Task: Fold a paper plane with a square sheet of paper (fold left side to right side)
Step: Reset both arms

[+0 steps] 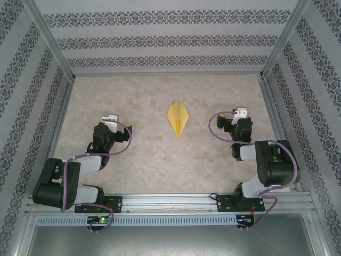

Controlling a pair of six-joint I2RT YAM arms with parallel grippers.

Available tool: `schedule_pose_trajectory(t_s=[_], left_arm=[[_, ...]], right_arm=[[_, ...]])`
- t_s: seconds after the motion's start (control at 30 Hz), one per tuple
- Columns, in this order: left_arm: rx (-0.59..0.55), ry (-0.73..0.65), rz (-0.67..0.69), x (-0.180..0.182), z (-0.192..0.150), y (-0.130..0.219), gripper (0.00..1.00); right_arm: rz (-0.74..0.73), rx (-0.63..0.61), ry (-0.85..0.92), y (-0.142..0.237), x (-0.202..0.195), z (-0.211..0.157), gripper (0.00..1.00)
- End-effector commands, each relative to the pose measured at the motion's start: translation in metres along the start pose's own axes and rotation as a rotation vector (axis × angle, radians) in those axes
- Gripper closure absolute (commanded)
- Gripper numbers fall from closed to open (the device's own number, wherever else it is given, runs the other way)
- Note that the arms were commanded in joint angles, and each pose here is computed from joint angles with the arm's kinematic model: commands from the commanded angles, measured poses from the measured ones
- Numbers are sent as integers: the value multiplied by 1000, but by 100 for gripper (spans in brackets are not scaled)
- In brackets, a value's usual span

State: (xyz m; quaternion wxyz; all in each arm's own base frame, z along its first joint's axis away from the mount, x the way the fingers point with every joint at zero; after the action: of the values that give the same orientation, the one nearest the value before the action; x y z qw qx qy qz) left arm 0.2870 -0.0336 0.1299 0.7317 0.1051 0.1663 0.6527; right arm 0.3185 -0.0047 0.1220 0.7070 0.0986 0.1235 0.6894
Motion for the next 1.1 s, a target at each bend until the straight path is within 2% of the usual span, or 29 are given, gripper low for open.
schedule_pose_trajectory(t_s=[0.0,0.17,0.33,0.47,0.77,0.93,1.07], left_arm=[[-57,-22,-27,0,16,-2,0],[-87,-74,104,14,15,3,1],[-106,-52,60,19,18,-7,1],[-114,-47,53,23,7,-20,1],[-249,-40,49,26,-12,-2,1],[-173,-19,86,30,-6,-15,1],[-28,50,142,43,3,-37,1]], right_arm=[[-8,-32,19,0,1,8,2],[-8,-33,19,0,1,8,2],[-8,-32,19,0,1,8,2],[-8,-33,21,0,1,8,2],[-9,-32,23,0,2,8,2],[-8,-32,23,0,2,8,2],[-10,-32,23,0,2,9,2]])
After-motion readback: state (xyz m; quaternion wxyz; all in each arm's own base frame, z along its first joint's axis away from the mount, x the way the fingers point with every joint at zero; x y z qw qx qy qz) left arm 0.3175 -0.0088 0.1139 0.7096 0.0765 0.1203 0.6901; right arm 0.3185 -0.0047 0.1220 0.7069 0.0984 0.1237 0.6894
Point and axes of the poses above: each hand's point on the last joint's axis, 136 mm out from that joint toward the fingers, its own y axis back along the fingers, its own x axis along the line the jaws close on, z = x × y, the point moved 8 cm from there along y, back along the fingers, and after that the axes turned 6 degrees about y, right-handed, at the moved point
